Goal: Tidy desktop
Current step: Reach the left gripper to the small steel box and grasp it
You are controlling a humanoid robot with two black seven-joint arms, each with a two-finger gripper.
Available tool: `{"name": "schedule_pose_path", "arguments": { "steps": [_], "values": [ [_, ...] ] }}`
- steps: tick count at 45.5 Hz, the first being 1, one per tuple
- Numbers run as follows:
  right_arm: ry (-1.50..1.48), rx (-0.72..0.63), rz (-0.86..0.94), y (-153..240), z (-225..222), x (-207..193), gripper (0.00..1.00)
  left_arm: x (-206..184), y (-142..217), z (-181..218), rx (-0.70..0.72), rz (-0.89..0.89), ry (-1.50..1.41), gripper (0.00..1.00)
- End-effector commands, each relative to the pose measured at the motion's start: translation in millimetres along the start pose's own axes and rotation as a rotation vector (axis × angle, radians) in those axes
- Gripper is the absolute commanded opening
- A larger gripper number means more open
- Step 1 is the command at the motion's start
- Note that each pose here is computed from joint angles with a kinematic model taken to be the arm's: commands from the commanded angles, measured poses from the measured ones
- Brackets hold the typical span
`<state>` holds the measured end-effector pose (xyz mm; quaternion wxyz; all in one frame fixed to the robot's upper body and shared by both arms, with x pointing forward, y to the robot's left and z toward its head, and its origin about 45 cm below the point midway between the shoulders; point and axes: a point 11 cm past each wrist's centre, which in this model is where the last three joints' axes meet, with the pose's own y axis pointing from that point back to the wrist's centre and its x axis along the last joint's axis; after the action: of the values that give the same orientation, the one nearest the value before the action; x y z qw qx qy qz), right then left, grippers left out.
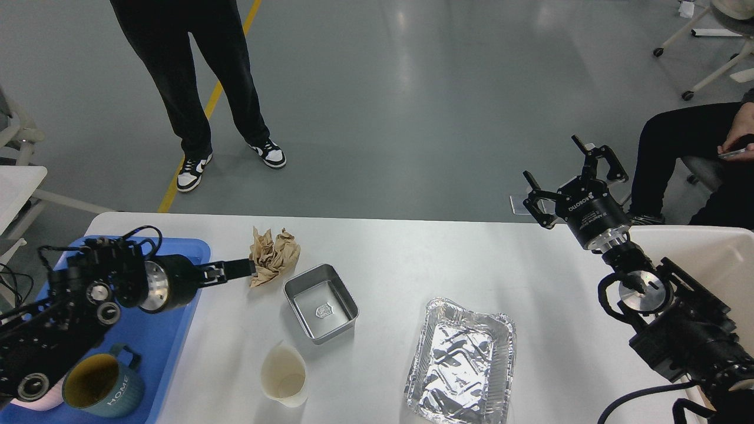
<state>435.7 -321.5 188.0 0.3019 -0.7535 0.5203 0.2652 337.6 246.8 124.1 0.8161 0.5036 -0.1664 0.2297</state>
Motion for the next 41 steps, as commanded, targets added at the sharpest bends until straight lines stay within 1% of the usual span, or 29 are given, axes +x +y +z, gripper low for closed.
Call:
{"name": "schedule_pose_path", "arguments": {
  "steps": [1,12,17,22,38,41],
  "values": [
    [-0.002,-0.002,0.0,2,1,0,1.0,-17,-27,14,-0.009,0.016,0.035,0.92],
    [0.002,-0.003,0.004,5,0,3,1.0,-52,-59,26,0.002,0.016,0.059,0.89],
    [0.002,-0.003,0.004,5,0,3,1.0,-61,-67,30,0.006,0.024,0.079,0.84],
    [0.003,-0.003,0.005,5,-1,3,1.0,-64,-71,28,0.021,0.038,0.093,0.75],
    [-0.003,-0.008,-0.006,7,3,0,1.0,-70,-74,28,0.038,0.039,0.096,0.6],
    [-0.004,-0.009,-0.006,7,3,0,1.0,-70,-74,28,0.037,0.039,0.1,0.55]
  ]
}}
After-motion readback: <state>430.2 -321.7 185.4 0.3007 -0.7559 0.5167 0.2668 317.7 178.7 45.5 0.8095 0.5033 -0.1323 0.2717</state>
